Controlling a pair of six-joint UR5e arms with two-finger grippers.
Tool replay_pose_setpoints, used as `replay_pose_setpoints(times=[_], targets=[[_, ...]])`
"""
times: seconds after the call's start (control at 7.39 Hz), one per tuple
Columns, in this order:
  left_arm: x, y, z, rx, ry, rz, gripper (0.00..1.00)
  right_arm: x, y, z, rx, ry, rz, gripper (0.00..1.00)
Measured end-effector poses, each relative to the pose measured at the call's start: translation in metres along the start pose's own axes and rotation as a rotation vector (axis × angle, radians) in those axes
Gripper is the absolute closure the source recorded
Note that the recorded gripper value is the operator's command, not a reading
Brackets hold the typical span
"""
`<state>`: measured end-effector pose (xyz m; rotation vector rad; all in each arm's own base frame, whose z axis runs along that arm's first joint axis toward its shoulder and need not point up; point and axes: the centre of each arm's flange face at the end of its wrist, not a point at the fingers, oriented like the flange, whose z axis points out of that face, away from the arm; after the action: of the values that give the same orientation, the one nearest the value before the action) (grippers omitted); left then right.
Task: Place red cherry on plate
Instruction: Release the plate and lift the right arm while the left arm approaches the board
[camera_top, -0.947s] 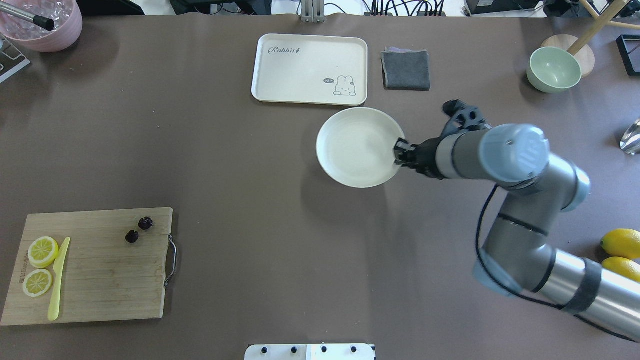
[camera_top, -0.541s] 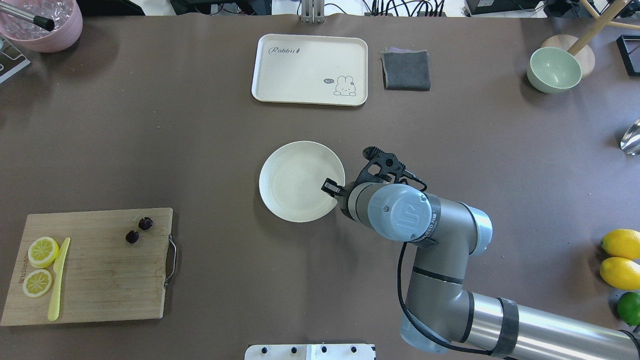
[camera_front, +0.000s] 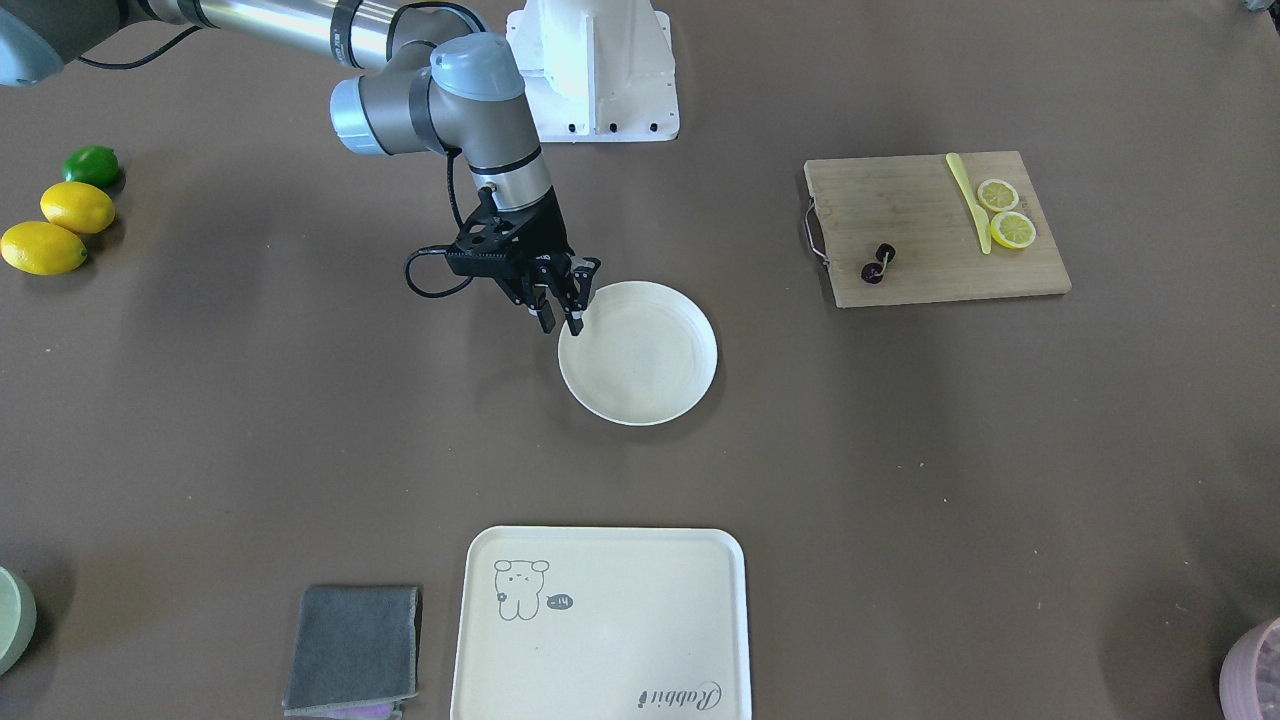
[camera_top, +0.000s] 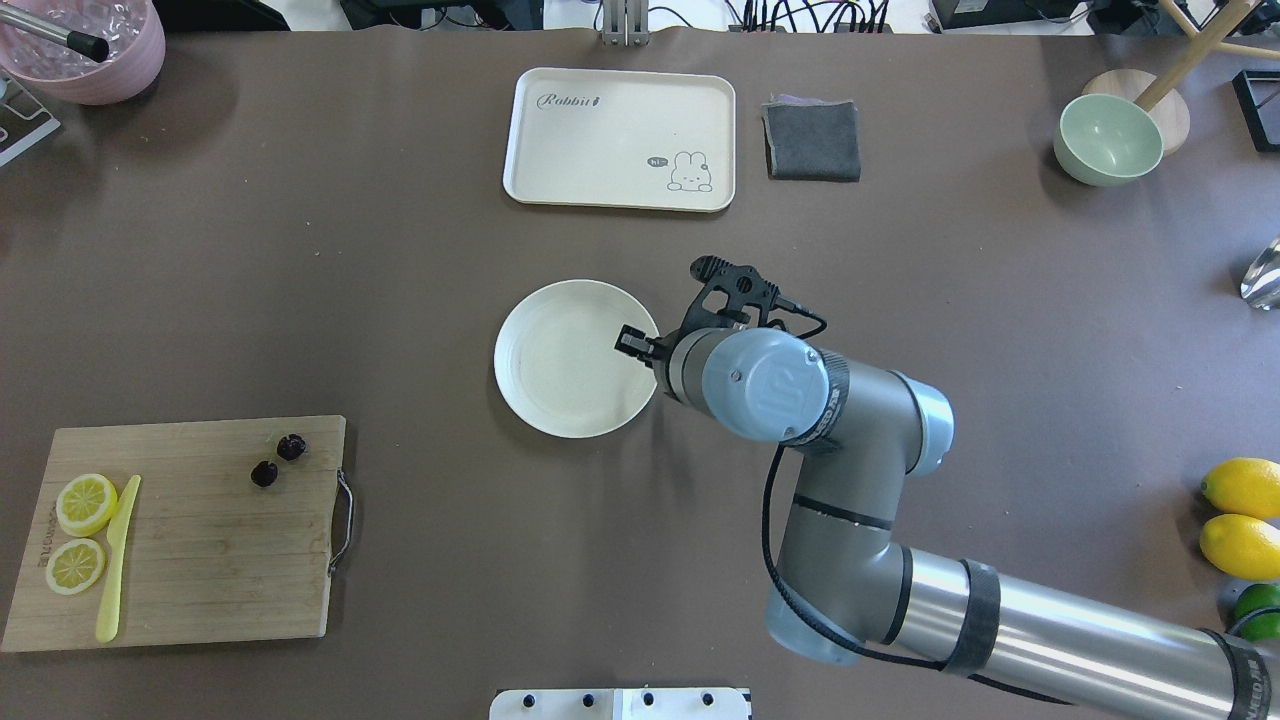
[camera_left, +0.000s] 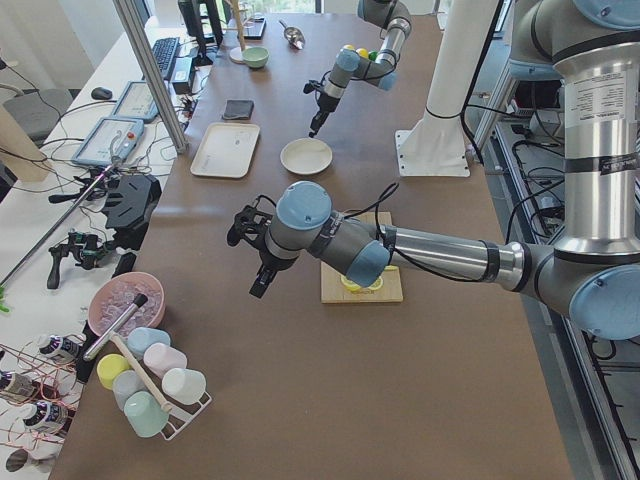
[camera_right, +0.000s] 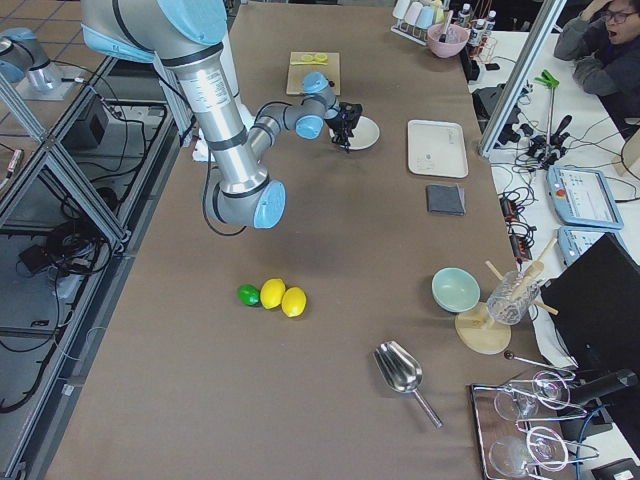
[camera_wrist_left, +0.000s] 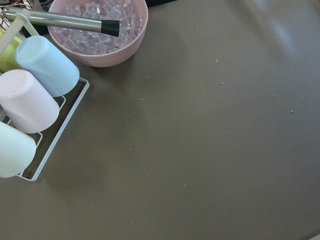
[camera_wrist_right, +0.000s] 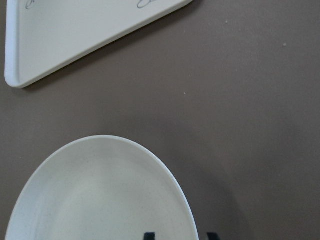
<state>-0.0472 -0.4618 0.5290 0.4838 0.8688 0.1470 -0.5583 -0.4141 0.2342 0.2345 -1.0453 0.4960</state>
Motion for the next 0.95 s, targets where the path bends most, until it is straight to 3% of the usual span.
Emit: replay_pose_setpoints(times=[0.27,0.54,0.81,0.95], targets=[[0.043,-0.009,0.024,-0.012,0.073,-0.079,0.02,0.025,-0.082,-0.040,-0.032,0.052,-0.077,0.00],[0.113,-0.009,0.066,-0.023,0.136,-0.163,0.02,0.074,-0.182,-0.100,-0.079,0.118,-0.182,0.00],[0.191,0.002,0.103,-0.046,0.164,-0.191,0.04,0.164,-0.274,-0.152,-0.121,0.155,-0.289,0.00],[0.228,0.014,0.123,-0.058,0.166,-0.188,0.14,0.214,-0.306,-0.173,-0.139,0.169,-0.343,0.00]])
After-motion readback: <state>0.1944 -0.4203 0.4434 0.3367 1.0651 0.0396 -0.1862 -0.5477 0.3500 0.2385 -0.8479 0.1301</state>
